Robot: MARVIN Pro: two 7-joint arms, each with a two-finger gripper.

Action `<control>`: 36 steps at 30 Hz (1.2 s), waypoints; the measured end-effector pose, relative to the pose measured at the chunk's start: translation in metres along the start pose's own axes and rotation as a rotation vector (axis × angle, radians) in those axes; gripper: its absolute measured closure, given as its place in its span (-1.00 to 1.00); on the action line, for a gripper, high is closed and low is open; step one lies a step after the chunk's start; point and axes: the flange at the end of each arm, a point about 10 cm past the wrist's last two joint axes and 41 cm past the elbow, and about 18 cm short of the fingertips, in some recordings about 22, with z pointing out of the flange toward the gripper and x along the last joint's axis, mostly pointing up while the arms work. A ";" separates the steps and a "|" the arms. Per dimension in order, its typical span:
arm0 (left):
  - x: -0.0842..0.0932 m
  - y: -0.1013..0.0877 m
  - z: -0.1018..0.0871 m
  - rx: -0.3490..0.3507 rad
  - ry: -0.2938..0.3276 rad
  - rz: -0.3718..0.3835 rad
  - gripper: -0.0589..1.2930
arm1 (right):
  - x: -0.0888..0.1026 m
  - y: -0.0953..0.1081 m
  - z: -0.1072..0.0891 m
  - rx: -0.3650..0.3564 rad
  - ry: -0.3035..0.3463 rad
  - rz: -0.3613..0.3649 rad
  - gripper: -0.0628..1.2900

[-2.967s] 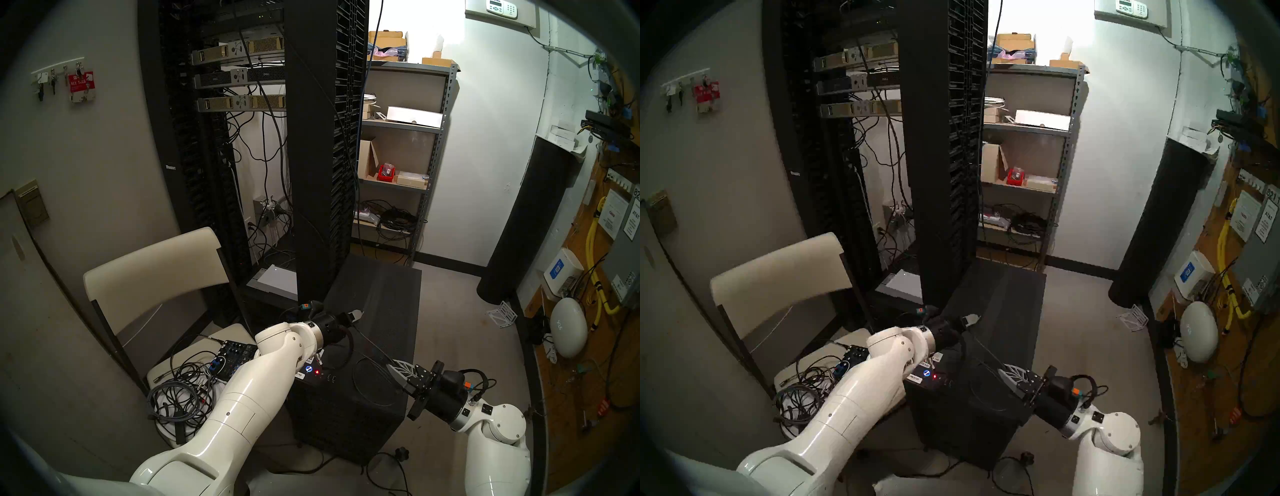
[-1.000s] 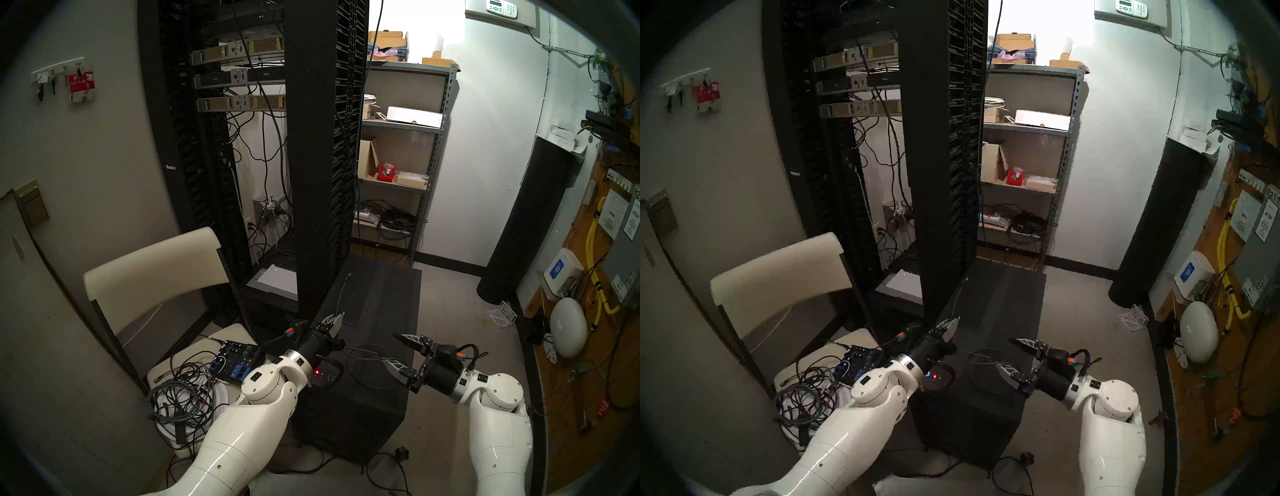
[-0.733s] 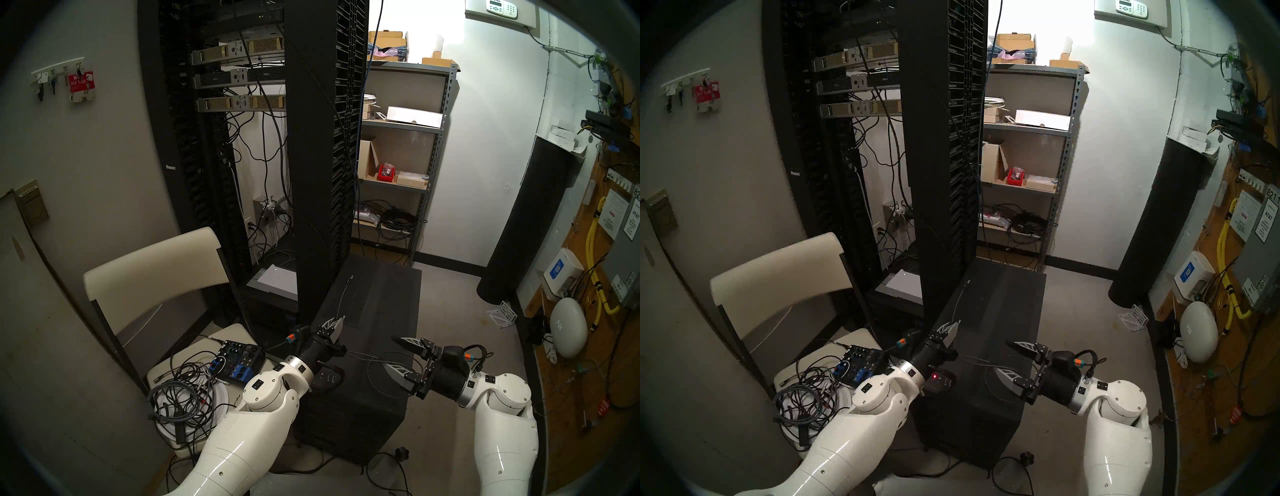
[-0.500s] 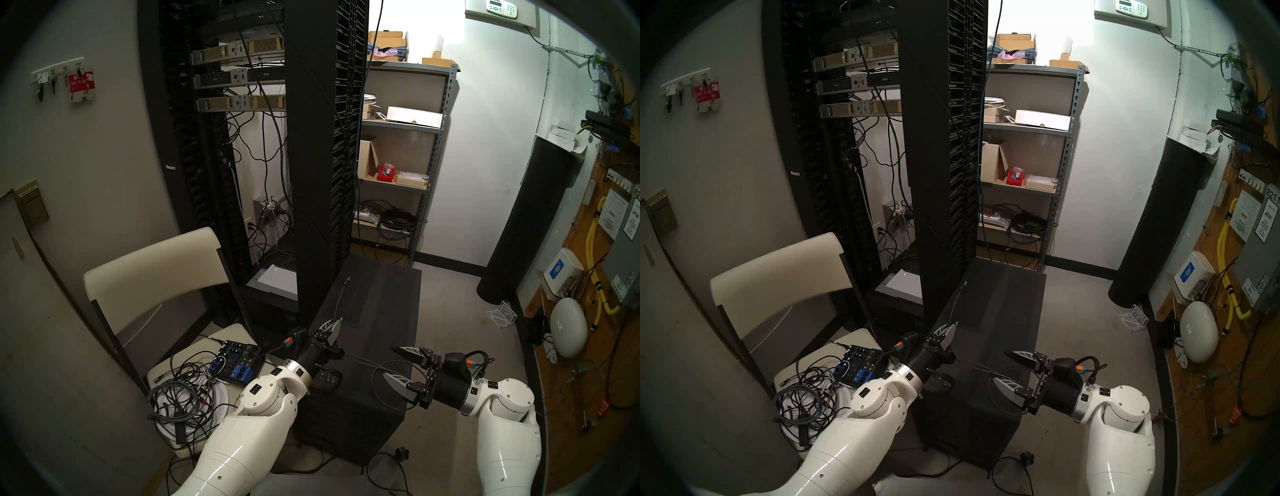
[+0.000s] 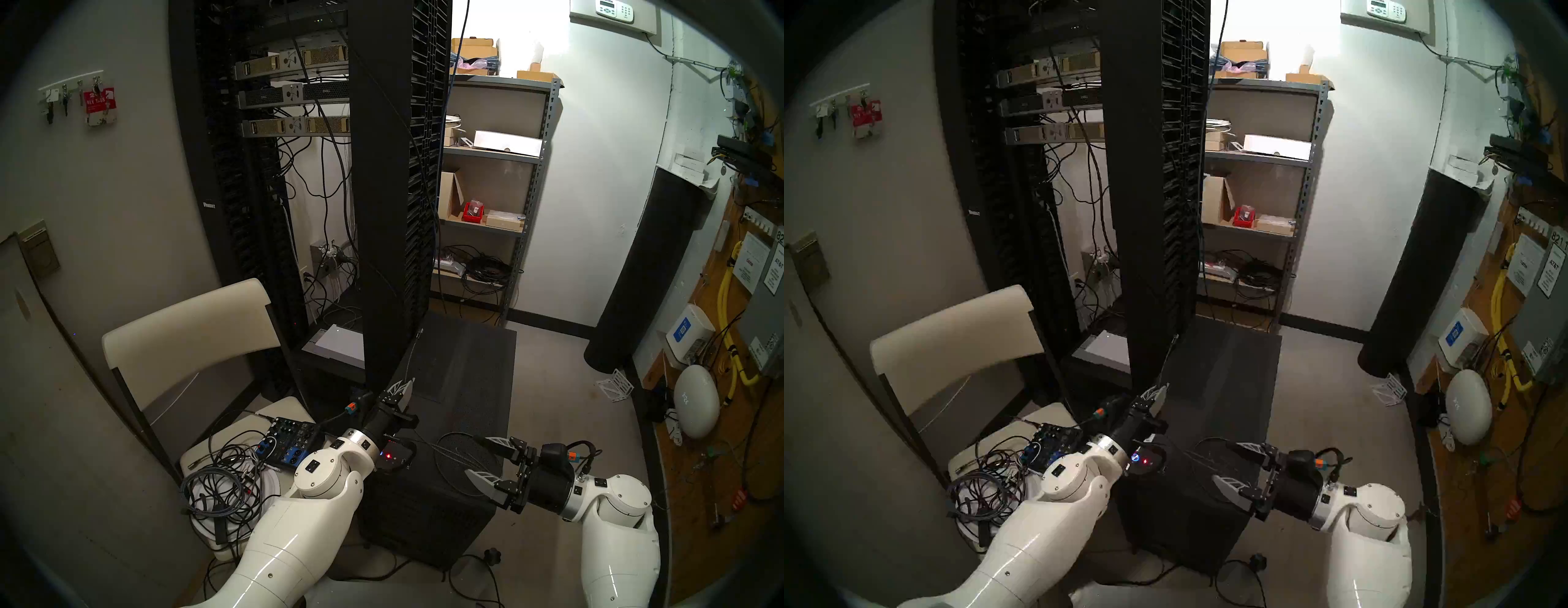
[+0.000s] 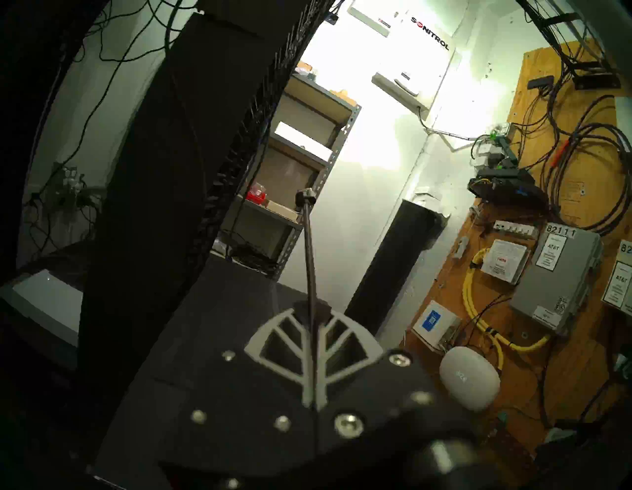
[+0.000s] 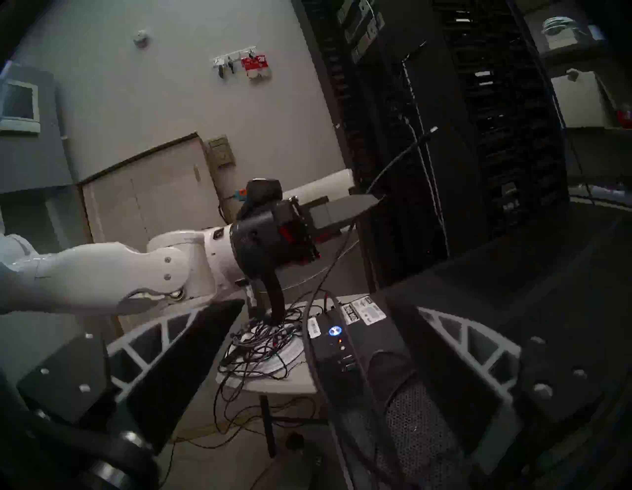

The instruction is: Insert the cable into the workstation's USB slot

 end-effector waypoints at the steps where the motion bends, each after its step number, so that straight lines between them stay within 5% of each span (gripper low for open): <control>1: -0.003 0.004 0.000 -0.015 -0.007 0.007 0.94 | 0.004 0.003 0.003 -0.014 0.019 -0.005 -0.85; 12: -0.024 0.022 -0.020 -0.076 -0.045 0.031 0.94 | 0.017 0.028 0.031 -0.100 0.131 0.009 -0.85; 26: -0.031 0.028 -0.040 -0.130 -0.057 0.136 0.94 | 0.031 0.061 0.073 -0.191 0.285 0.230 -0.85; 36: -0.030 0.031 -0.039 -0.127 -0.032 0.217 0.94 | 0.041 0.062 0.091 -0.178 0.313 0.285 -0.85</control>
